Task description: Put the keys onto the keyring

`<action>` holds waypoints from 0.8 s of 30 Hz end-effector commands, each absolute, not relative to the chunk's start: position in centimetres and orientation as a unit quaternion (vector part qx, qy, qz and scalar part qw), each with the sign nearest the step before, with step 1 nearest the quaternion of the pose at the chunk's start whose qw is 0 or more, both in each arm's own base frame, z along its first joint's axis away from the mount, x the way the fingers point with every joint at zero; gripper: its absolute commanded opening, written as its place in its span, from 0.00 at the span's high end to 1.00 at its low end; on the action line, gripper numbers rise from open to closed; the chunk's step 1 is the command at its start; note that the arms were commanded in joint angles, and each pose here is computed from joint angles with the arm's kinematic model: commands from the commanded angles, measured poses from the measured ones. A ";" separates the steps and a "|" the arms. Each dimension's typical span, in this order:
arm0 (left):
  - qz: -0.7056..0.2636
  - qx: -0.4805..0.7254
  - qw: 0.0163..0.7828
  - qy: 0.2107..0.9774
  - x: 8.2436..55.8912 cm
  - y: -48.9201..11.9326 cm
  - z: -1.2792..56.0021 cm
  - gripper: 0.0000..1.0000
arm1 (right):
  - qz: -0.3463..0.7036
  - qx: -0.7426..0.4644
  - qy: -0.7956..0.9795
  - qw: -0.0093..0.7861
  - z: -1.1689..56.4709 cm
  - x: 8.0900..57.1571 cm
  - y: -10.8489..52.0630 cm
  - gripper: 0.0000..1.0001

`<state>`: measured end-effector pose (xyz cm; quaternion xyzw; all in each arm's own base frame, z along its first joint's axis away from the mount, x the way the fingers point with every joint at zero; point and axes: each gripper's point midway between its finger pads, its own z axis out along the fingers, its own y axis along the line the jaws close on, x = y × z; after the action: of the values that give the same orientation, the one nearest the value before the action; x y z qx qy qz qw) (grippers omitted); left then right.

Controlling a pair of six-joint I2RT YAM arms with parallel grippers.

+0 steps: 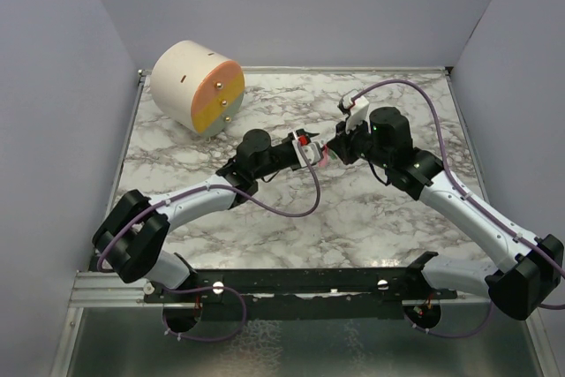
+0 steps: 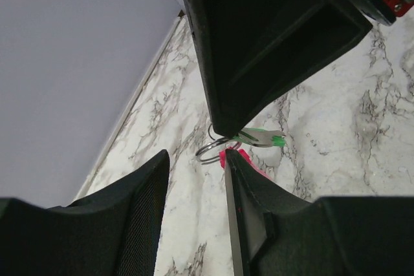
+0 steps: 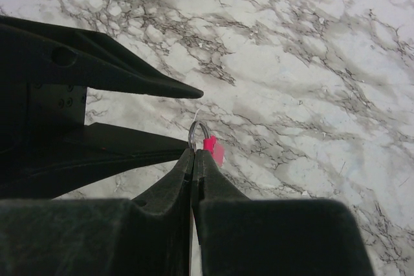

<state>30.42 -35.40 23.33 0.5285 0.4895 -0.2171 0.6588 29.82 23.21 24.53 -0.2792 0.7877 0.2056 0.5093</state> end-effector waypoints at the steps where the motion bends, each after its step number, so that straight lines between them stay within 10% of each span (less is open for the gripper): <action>1: -0.211 0.534 0.676 0.462 31.0 -36.0 24.9 0.59 | 0.223 -0.293 0.772 0.518 26.2 29.2 23.8 0.99; 24: -0.214 0.558 0.668 0.445 30.6 -36.5 24.1 0.84 | 0.231 -0.301 0.769 0.514 26.2 28.7 23.9 0.99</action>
<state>30.79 -35.99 22.89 0.5515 0.4701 -0.2064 0.6575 29.28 23.51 24.37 -0.2887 0.7868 0.2167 0.5006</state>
